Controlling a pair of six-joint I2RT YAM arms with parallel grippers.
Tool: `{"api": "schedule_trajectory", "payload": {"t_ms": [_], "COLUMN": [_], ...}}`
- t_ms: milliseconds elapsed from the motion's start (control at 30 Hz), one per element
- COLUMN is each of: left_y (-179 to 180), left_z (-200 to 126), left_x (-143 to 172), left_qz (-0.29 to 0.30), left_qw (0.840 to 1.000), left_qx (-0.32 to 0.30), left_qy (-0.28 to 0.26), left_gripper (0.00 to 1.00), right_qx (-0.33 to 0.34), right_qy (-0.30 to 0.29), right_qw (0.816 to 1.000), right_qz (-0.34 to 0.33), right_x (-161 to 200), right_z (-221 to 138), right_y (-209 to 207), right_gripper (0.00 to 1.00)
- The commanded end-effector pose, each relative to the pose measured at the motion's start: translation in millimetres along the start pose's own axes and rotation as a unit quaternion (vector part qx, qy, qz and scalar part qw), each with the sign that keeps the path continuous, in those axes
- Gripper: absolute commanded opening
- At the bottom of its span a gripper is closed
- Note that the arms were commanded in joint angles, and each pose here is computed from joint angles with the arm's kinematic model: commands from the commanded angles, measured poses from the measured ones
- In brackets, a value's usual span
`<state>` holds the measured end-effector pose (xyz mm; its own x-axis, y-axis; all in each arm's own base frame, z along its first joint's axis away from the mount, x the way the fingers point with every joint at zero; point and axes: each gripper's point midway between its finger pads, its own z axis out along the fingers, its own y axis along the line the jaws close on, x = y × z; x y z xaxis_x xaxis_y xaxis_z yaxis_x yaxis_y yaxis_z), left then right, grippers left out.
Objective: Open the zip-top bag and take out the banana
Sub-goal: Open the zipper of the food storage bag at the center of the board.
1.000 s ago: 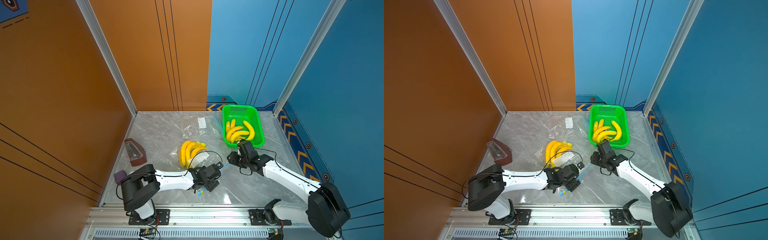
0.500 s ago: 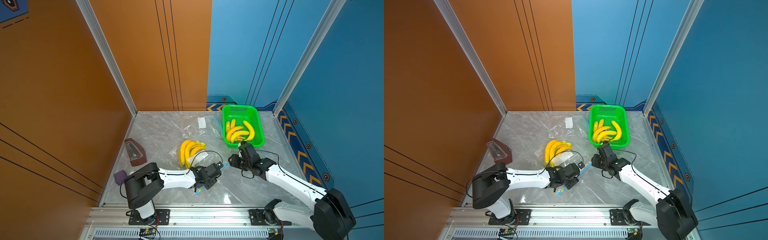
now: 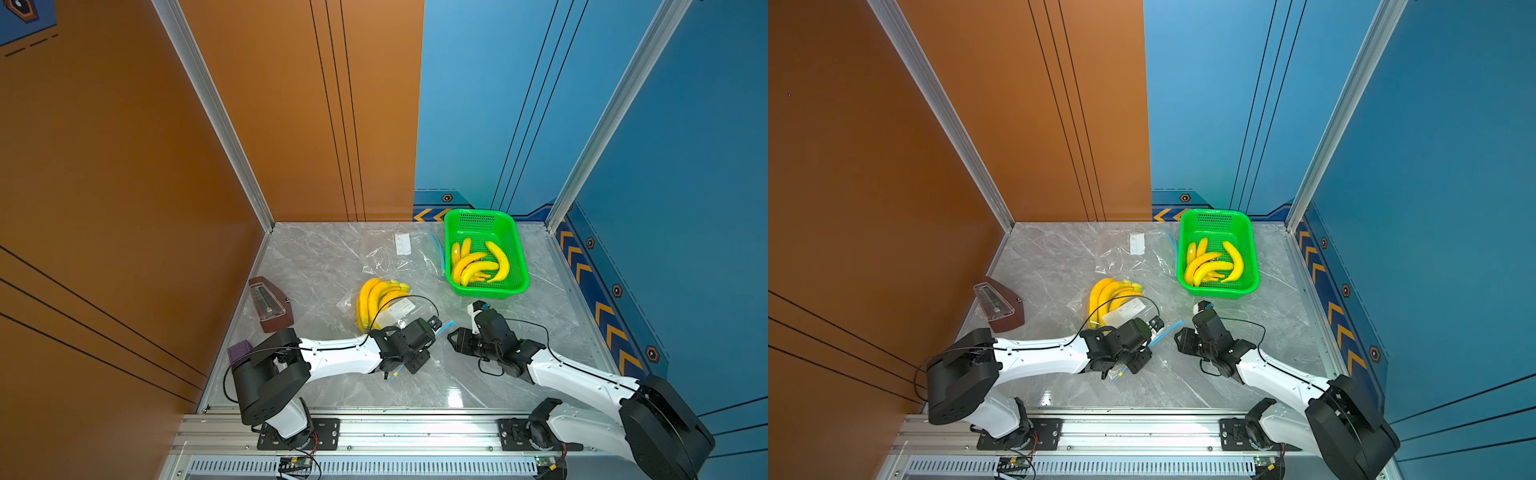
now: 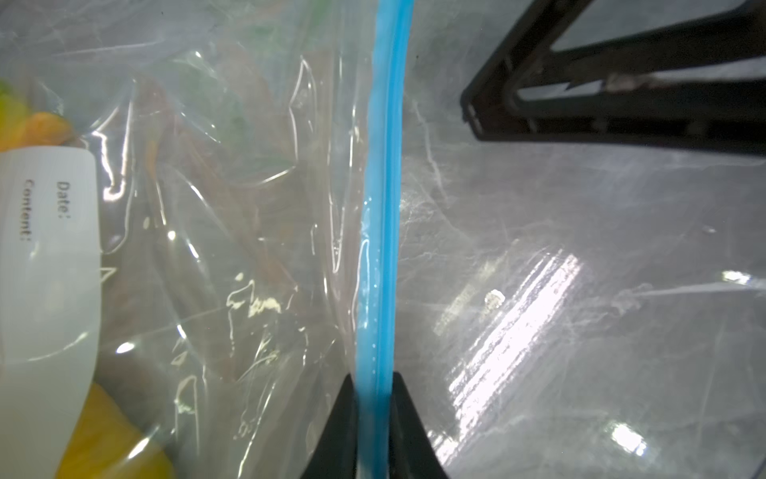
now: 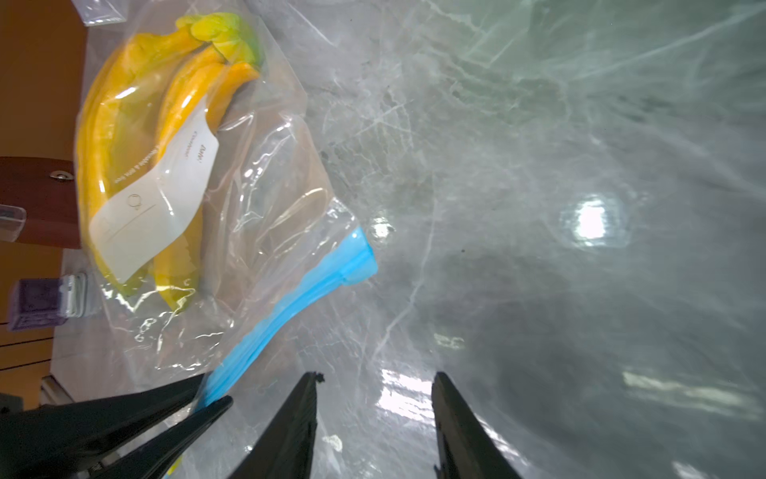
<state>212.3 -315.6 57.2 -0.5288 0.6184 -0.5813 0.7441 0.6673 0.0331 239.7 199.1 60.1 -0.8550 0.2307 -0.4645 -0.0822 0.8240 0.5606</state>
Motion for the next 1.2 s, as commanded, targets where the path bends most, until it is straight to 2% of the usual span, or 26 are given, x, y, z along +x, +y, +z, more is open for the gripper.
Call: {"api": "schedule_trajectory", "payload": {"t_ms": [0, 100, 300, 467, 500, 700, 1000, 1167], "left_y": [-2, 2, 9, 10, 11, 10, 6, 3], "left_z": [-8, -12, -14, -13, -13, -13, -11, -11], "left_x": [-5, -8, -6, -7, -8, -8, -2, -2], "left_qz": [-0.023, -0.047, -0.067, -0.075, -0.076, -0.078, -0.076, -0.074], "left_qw": [0.999, 0.997, 0.995, 0.994, 0.994, 0.994, 0.994, 0.993], "left_qx": [0.03, 0.046, 0.052, 0.055, 0.055, 0.06, 0.07, 0.075], "left_qy": [-0.025, -0.043, -0.048, -0.053, -0.054, -0.055, -0.046, -0.046], "left_gripper": [0.14, 0.1, 0.09, 0.05, 0.05, 0.05, 0.07, 0.1], "right_qx": [-0.091, -0.114, -0.123, -0.112, -0.116, -0.098, -0.123, -0.098], "right_qy": [-0.028, -0.028, -0.063, -0.035, -0.018, 0.004, -0.016, -0.012], "right_qw": [0.995, 0.993, 0.989, 0.992, 0.991, 0.993, 0.991, 0.993], "right_qz": [-0.015, -0.029, -0.047, -0.054, -0.065, -0.072, -0.054, -0.061], "right_x": [-10, -7, -15, -9, 2, 12, 2, 1], "right_z": [5, 10, 1, 11, 14, 28, 26, 30], "right_y": [39, 53, 56, 54, 60, 57, 74, 66], "right_gripper": [0.48, 0.48, 0.48, 0.46, 0.45, 0.44, 0.46, 0.46]}}
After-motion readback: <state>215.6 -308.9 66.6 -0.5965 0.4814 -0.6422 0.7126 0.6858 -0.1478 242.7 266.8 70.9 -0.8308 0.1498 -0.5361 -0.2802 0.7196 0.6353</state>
